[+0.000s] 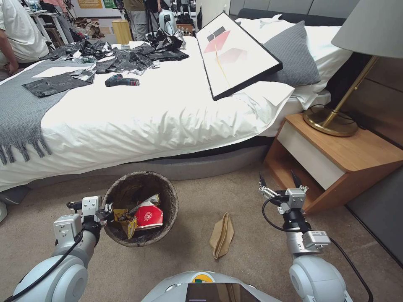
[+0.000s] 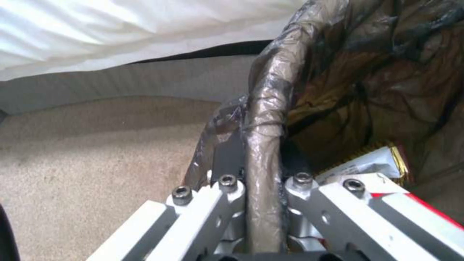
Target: Pick up the trash bin, then pick up the garbage from the floor and place it into the trash bin.
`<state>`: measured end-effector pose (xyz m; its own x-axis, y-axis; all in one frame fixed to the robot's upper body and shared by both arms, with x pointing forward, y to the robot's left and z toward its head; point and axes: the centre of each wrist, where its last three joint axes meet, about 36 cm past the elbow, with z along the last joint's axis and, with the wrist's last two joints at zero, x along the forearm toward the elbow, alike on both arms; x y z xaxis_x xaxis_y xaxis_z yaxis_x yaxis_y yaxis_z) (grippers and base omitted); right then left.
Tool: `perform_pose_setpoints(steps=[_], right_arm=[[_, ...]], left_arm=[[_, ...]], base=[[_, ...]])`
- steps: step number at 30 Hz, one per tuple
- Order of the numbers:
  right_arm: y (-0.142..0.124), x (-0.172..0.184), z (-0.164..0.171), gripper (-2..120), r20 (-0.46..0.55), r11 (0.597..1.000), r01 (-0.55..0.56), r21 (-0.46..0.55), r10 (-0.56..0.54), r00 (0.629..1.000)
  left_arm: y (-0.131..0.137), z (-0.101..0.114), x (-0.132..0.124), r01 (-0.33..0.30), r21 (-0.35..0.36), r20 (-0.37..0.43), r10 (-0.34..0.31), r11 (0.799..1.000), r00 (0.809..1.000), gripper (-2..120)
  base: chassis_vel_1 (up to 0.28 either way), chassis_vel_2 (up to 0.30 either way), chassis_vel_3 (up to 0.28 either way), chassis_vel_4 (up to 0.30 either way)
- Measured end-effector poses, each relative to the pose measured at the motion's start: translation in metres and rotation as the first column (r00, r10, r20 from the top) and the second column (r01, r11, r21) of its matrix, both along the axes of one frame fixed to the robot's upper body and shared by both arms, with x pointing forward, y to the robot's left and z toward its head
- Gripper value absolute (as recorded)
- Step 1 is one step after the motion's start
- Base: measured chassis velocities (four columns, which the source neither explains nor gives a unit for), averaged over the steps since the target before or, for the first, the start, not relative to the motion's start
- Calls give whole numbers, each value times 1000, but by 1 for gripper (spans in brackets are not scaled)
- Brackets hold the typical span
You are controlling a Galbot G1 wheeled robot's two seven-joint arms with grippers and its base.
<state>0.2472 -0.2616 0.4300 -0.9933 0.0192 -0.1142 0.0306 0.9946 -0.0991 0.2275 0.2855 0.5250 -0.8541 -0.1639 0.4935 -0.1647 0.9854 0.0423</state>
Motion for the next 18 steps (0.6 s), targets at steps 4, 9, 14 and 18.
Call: perform_pose_setpoints(steps=[4, 9, 14, 18], right_arm=[[0, 0, 0, 100, -2, 1000, 2, 0, -2, 1000], [0, 0, 0, 100, -4, 1000, 4, -2, -4, 1000], [0, 0, 0, 100, -4, 1000, 5, -3, -5, 1000], [0, 0, 0, 100, -4, 1000, 6, -5, -6, 1000]], left_arm=[[0, 0, 0, 0, 0, 1, 0, 1000, 1000, 3], [0, 1, 1, -1, 1, 6, 1, 1000, 1000, 3], [1, 1, 2, 0, 1, 9, 0, 1000, 1000, 3], [1, 2, 2, 2, 1, 10, -2, 1000, 1000, 3]], base=[[0, 0, 0, 0], [0, 0, 0, 0], [0, 0, 0, 0], [66, -65, -57, 76]])
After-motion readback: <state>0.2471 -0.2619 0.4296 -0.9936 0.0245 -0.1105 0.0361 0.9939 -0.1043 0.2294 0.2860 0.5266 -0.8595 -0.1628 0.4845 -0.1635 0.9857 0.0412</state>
